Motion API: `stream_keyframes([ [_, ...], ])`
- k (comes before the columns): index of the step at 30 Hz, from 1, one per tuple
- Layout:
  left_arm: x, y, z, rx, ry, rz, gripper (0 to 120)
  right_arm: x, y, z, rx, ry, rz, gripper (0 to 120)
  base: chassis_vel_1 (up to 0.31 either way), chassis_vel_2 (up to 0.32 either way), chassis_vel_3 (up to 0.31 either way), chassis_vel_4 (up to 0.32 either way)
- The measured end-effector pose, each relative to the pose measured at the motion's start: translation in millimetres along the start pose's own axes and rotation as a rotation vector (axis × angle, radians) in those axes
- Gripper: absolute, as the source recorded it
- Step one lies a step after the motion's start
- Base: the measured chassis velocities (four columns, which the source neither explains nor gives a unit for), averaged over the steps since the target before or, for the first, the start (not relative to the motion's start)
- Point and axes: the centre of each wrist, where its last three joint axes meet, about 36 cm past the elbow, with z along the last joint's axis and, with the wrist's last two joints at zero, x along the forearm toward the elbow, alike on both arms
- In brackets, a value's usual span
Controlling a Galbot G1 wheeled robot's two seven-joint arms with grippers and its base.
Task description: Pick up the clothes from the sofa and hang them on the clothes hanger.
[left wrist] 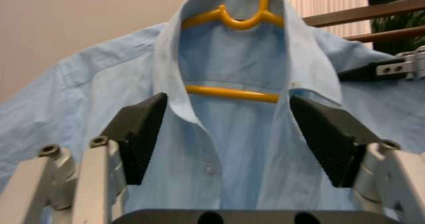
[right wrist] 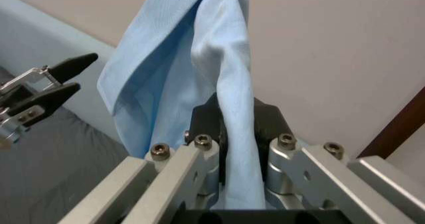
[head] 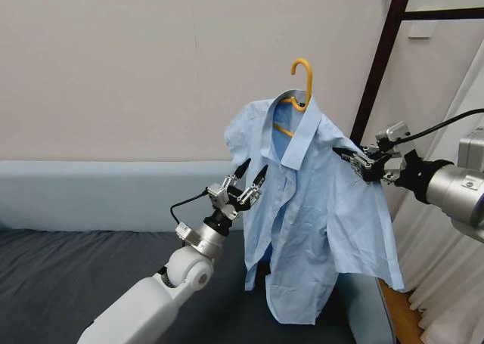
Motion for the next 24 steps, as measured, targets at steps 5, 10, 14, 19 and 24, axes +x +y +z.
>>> stream_keyframes([
  [5, -9.9, -0.4, 2.0, 0.029, 0.009, 0.110, 96, -1.1, -0.2, 1.0, -0.002, 0.000, -0.002, 7, 0.000, 0.000, 0.000, 0.000],
  [10, -16.7, -5.6, 16.6, 0.052, 0.029, 0.154, 95, -2.7, -3.3, 0.4, -0.004, -0.001, 0.001, 7, 0.000, 0.000, 0.000, 0.000],
  [14, -29.8, -11.4, 28.6, 0.069, 0.022, 0.157, 77, -2.8, -4.0, 0.1, -0.005, -0.002, 0.000, 7, 0.000, 0.000, 0.000, 0.000],
  [19, -39.4, -14.1, 35.1, 0.087, 0.018, 0.174, 58, -3.1, -5.5, -0.2, -0.007, -0.004, 0.003, 7, 0.000, 0.000, 0.000, 0.000],
  [24, -42.3, -12.8, 39.0, 0.092, 0.015, 0.173, 42, -2.8, -5.9, 0.4, -0.008, -0.003, 0.005, 7, 0.000, 0.000, 0.000, 0.000],
])
